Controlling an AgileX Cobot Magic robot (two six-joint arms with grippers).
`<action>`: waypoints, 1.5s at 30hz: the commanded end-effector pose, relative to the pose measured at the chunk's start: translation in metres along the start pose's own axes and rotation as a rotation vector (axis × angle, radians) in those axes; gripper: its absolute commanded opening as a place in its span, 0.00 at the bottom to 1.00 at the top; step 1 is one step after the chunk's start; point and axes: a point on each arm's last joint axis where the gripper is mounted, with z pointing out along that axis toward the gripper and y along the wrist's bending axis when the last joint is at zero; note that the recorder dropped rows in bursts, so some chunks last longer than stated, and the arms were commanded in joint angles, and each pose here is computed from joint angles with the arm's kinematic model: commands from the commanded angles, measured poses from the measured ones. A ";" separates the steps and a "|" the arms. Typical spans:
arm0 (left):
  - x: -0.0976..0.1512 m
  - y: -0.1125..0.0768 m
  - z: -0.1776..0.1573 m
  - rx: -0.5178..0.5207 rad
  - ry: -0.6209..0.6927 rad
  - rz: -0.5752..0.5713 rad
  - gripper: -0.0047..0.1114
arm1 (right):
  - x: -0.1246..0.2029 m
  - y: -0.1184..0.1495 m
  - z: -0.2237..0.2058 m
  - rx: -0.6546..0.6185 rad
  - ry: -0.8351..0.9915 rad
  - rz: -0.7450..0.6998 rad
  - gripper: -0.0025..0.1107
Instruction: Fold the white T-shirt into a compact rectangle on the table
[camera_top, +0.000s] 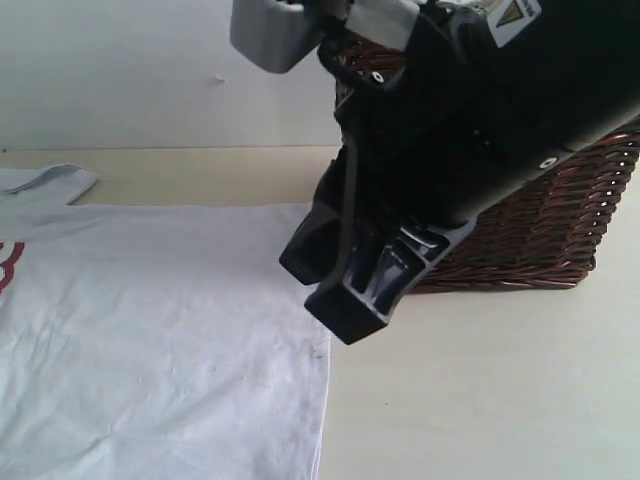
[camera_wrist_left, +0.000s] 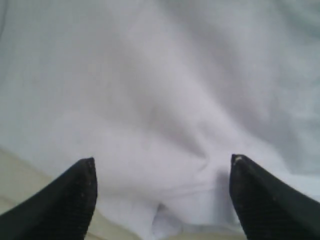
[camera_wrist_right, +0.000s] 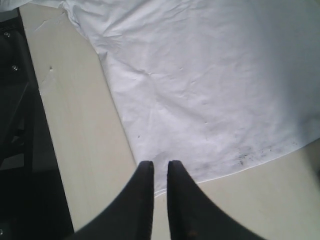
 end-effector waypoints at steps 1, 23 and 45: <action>0.009 -0.001 0.008 -0.002 -0.003 0.170 0.66 | 0.001 0.001 0.001 -0.013 0.010 0.004 0.13; 0.058 -0.024 -0.047 -0.082 -0.147 -0.151 0.66 | 0.002 0.002 0.001 -0.019 0.015 0.006 0.13; 0.056 -0.059 0.034 0.064 -0.014 -0.003 0.66 | 0.002 0.002 0.001 -0.017 0.022 0.001 0.13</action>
